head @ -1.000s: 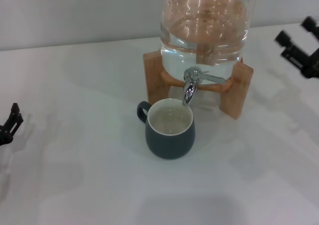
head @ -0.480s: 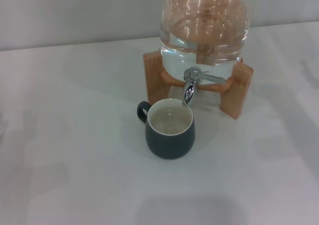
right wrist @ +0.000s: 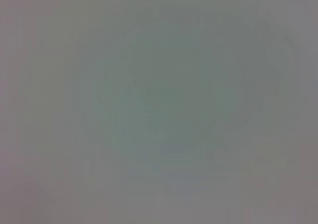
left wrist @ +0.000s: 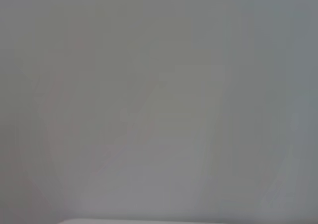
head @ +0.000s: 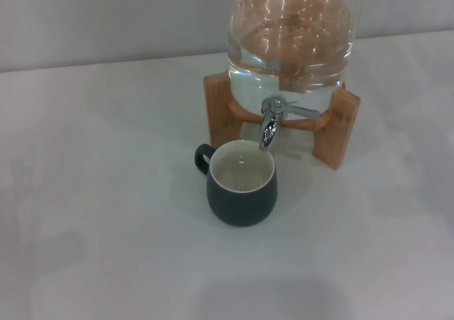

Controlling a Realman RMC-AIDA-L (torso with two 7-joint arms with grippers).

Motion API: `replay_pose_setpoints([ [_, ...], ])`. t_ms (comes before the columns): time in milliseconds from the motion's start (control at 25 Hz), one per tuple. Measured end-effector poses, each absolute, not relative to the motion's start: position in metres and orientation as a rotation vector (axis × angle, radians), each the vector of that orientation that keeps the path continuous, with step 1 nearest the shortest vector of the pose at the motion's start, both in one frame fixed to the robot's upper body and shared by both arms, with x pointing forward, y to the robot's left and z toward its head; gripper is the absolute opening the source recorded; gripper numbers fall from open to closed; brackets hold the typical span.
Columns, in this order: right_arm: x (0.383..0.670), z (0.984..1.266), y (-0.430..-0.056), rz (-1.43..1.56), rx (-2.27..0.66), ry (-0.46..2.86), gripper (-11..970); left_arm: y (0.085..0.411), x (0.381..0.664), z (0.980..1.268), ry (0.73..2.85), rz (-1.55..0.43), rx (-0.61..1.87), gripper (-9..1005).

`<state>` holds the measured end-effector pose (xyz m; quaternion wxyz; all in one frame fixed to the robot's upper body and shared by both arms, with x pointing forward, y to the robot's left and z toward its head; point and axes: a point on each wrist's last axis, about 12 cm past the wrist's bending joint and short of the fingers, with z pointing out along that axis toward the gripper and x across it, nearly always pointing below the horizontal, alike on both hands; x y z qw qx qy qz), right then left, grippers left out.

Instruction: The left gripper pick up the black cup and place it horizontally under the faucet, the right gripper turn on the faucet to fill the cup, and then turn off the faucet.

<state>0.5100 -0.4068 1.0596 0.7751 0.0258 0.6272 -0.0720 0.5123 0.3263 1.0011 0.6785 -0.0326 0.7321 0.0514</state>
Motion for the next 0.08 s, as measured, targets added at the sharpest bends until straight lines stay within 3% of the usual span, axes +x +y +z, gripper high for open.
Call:
replay_pose_setpoints([
  [80, 0.5122, 1.0583, -0.4050, -0.157, 0.046, 1.373, 868, 0.3266, 0.5128, 1.0022, 1.637, 0.117, -0.069, 886],
])
